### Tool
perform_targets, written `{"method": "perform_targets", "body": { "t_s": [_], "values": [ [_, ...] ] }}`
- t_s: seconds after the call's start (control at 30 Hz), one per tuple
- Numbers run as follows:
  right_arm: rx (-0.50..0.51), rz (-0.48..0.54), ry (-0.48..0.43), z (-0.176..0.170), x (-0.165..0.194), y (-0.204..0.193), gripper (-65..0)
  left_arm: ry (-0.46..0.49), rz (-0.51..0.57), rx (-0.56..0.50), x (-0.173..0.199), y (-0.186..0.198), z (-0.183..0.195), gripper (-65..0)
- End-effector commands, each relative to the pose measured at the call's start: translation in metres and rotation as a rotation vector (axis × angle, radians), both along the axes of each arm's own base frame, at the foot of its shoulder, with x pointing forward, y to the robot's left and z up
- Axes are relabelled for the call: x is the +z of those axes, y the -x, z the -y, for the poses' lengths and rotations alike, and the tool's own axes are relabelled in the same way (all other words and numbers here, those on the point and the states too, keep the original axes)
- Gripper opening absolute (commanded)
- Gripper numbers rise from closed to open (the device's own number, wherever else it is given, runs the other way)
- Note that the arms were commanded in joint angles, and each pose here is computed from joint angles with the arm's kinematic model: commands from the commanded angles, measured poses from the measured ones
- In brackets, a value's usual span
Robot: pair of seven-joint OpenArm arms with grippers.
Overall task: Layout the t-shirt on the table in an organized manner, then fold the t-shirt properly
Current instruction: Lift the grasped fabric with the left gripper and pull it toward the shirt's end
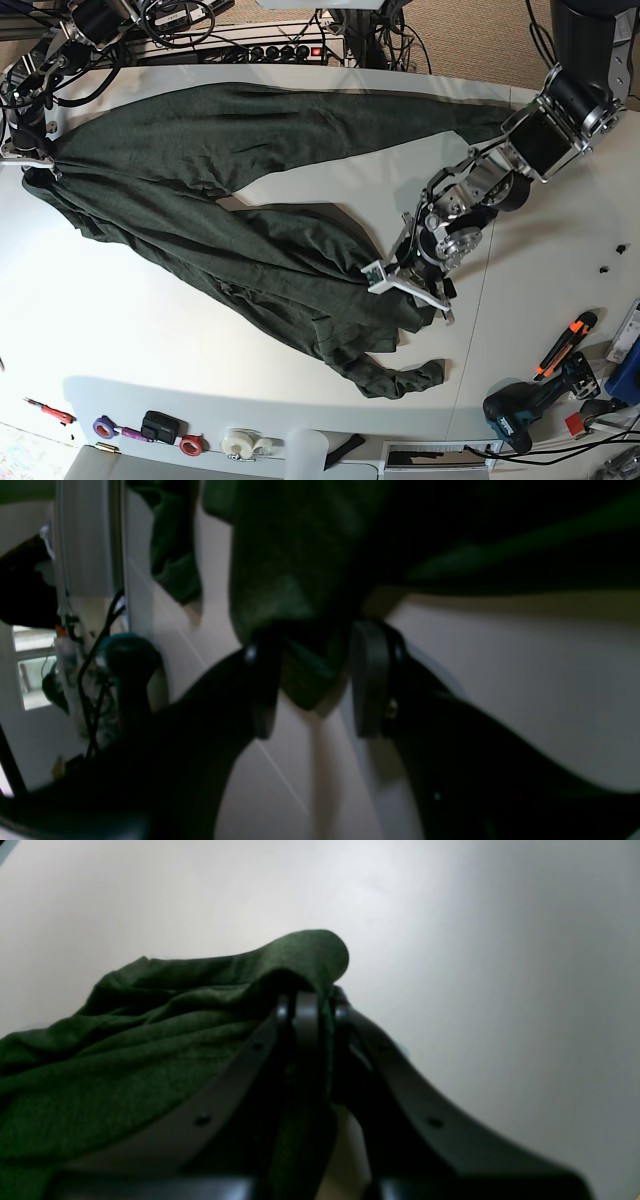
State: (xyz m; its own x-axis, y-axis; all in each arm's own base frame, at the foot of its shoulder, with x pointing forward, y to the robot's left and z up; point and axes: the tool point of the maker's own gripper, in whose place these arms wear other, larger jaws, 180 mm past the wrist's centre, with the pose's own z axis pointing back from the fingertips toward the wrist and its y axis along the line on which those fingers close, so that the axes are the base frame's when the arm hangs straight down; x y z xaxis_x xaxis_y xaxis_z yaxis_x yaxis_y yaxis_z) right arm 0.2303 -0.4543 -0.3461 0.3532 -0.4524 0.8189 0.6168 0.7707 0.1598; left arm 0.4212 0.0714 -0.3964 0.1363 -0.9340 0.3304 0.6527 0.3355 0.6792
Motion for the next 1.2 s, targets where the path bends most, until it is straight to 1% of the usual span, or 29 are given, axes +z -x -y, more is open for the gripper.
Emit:
{"method": "perform_targets", "body": {
  "t_s": [0.0,0.13,0.17,0.23,0.3,0.33,0.4,0.53,0.73,0.97,1.07,1.17],
  "values": [
    [0.001,0.05,0.05,0.01,0.021,-0.007,-65.0,-0.016,-0.008,0.016,0.002,-0.005,-0.006,-40.5],
    [0.002,0.053,0.049,0.009,0.021,-0.007,-65.0,-0.021,-0.01,0.028,0.001,-0.009,-0.007,-40.8],
    [0.002,0.052,0.048,0.009,0.021,-0.007,-65.0,-0.021,-0.008,0.028,0.001,-0.01,-0.007,-42.7],
    [0.002,0.054,0.049,0.01,0.022,-0.008,-65.0,-0.019,-0.004,0.03,0.003,-0.011,-0.007,-49.5],
    [0.002,0.054,0.049,0.009,0.021,-0.008,-65.0,-0.012,0.011,0.044,0.005,-0.013,-0.008,-60.8],
    [0.002,0.054,0.049,0.009,0.021,-0.008,-65.0,-0.01,0.018,0.05,0.006,-0.014,-0.009,-65.0],
    [0.002,0.054,0.049,0.009,0.022,-0.008,-65.0,-0.021,0.051,0.059,0.01,-0.017,-0.011,-65.0],
    [0.002,0.054,0.049,0.01,0.022,-0.008,-65.0,-0.074,0.174,0.081,0.031,-0.031,-0.02,-65.0],
    [0.001,0.053,0.049,0.01,0.022,-0.007,-65.0,-0.067,0.259,0.094,0.073,-0.039,-0.022,-65.0],
    [0.001,0.053,0.05,0.01,0.022,-0.007,-65.0,-0.043,0.351,0.075,0.131,-0.023,-0.022,-65.0],
    [0.002,0.053,0.049,0.01,0.022,-0.007,-65.0,-0.034,0.364,0.076,0.149,-0.011,-0.027,-65.0],
    [0.002,0.053,0.05,0.01,0.022,-0.008,-65.0,-0.048,0.345,0.074,0.154,0.001,-0.037,-65.0]
  ]
}}
